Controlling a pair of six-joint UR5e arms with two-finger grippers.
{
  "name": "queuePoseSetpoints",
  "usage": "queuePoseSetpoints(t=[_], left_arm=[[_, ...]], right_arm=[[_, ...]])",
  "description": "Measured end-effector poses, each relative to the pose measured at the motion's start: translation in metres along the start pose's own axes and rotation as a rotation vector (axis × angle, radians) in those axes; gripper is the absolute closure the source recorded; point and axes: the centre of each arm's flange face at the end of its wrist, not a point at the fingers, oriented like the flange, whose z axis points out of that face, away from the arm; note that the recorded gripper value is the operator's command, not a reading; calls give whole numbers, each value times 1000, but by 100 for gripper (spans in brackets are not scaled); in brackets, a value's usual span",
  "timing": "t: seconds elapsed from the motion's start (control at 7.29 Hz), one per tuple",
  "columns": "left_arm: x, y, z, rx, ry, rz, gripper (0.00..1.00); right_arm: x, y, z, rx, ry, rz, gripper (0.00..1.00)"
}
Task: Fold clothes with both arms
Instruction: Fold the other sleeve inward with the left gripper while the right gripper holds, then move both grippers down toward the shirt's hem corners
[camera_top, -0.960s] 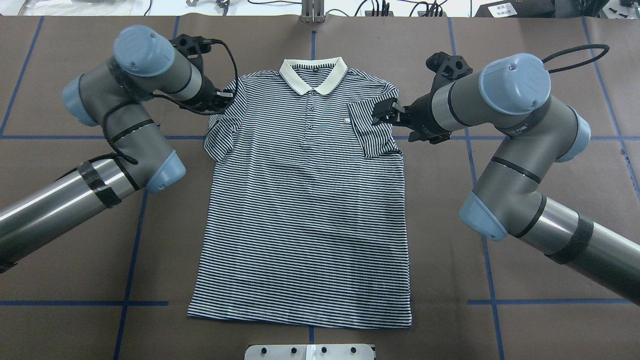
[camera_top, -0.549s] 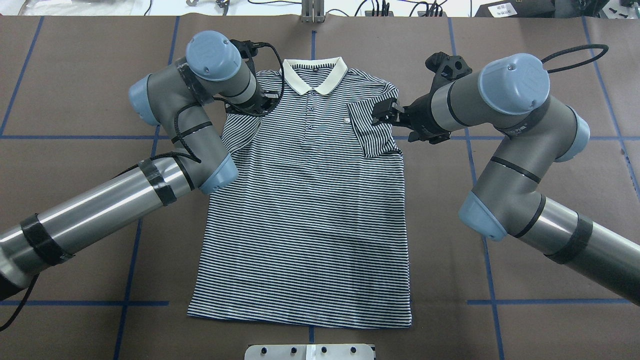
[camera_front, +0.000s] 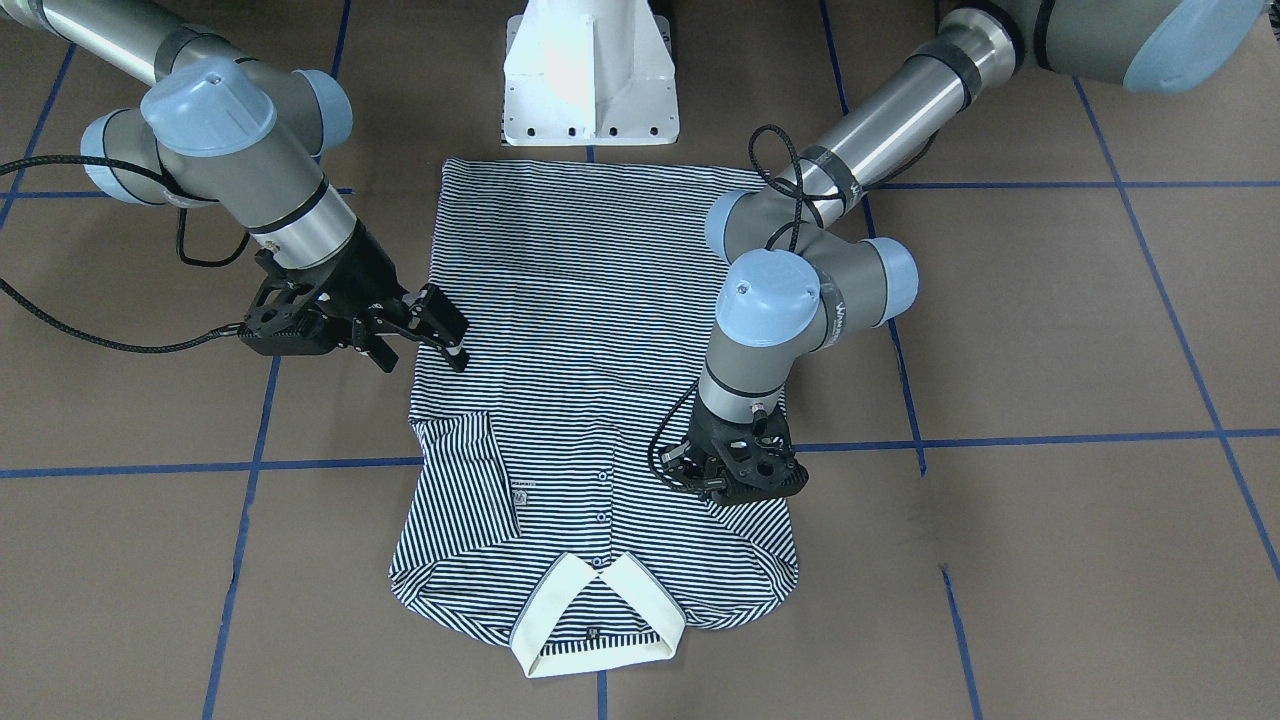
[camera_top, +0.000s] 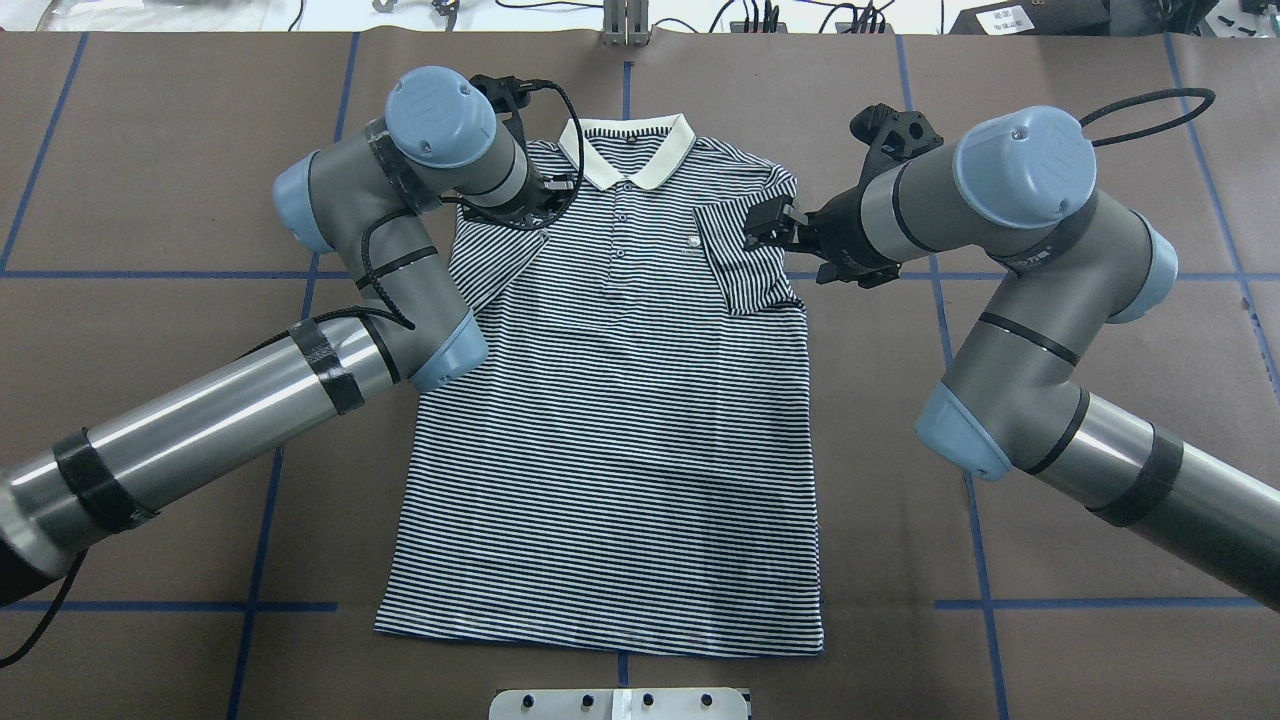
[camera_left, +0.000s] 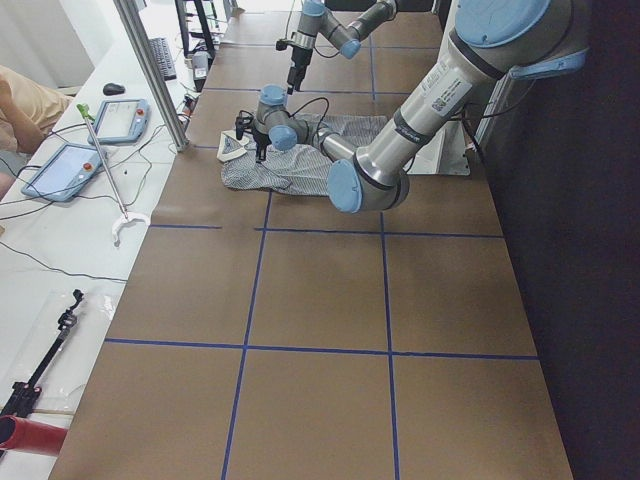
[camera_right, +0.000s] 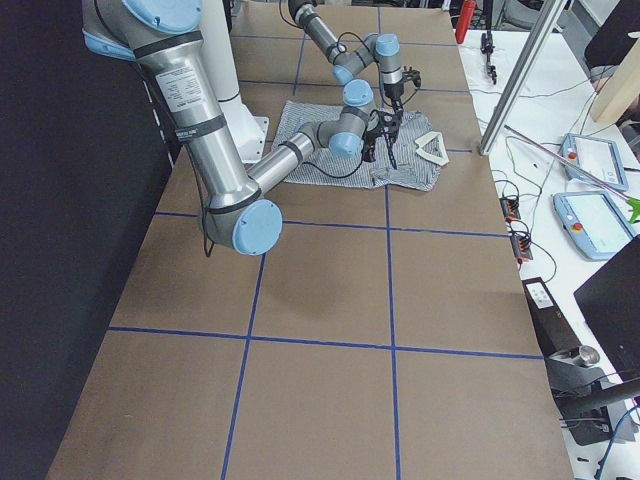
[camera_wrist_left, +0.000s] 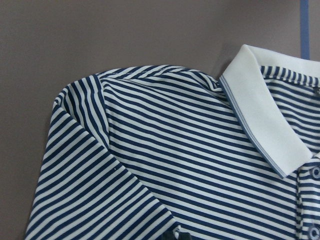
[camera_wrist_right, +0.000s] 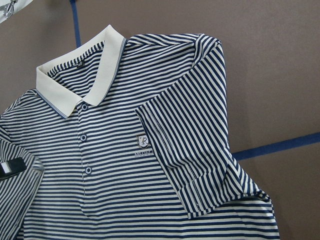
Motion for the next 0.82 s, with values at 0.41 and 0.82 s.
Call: queuePoseSetpoints(t=[0.41,0.82], left_arm=[[-46,73,-68,-37,132,20,24],[-76,113,-91,-127,164,9,23]], right_arm=[[4,83,16,-35,14,185,2],[36,259,22,23,185,230,16]])
